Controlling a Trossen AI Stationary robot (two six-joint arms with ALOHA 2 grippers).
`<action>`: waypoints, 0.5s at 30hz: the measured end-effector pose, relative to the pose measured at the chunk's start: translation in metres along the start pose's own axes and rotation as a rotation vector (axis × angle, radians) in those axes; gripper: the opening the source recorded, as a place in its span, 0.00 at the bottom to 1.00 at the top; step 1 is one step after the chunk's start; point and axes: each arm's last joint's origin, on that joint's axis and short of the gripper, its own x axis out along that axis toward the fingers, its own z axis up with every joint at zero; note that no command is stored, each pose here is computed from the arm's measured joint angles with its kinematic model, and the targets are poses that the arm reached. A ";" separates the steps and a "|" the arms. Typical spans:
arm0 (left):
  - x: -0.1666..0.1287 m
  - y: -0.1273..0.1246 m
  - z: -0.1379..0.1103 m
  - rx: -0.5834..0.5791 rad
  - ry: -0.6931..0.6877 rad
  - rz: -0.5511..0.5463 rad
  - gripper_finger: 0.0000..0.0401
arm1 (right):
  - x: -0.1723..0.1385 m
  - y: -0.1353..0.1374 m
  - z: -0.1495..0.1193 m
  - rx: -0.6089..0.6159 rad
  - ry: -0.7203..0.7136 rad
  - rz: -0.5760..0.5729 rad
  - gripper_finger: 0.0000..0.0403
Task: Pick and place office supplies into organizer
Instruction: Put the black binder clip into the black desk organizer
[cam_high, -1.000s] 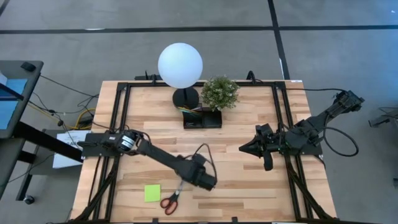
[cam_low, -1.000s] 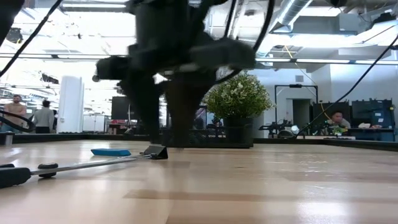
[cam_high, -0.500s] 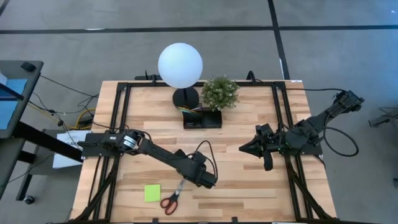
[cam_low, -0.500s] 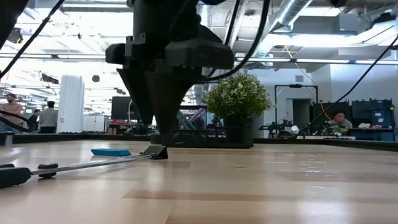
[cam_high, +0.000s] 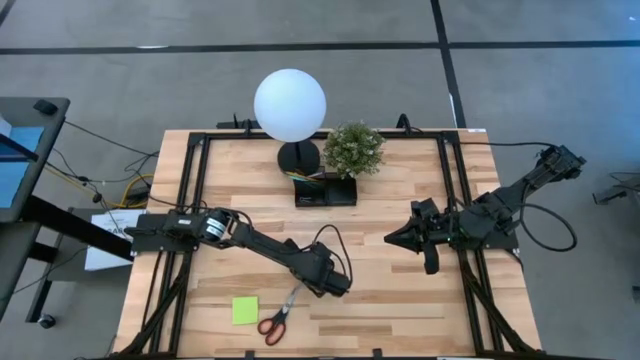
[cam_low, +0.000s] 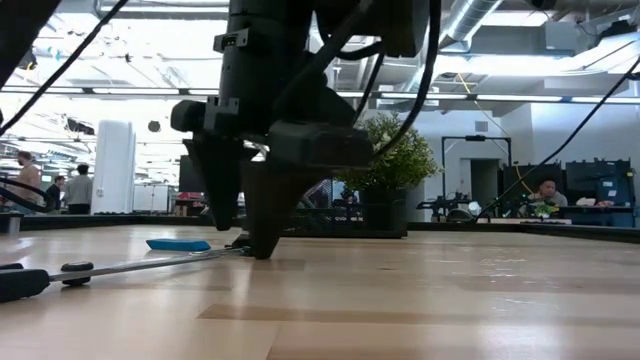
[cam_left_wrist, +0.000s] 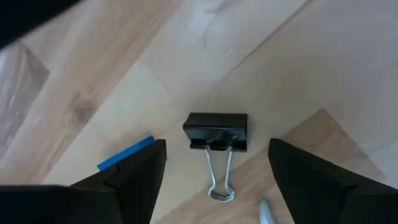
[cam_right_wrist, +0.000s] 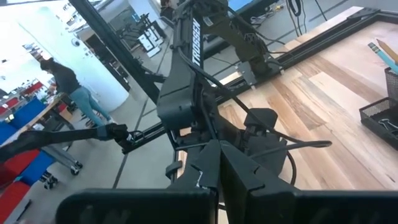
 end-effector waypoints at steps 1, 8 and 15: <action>0.000 0.001 0.000 0.003 0.004 0.008 0.70 | 0.000 0.000 0.000 0.001 -0.002 0.001 0.00; 0.014 0.000 0.006 0.049 0.020 -0.058 0.70 | 0.000 0.000 0.000 0.003 -0.004 0.004 0.00; 0.017 0.002 0.015 0.043 0.080 -0.106 0.70 | 0.000 0.001 0.001 0.008 -0.013 0.011 0.00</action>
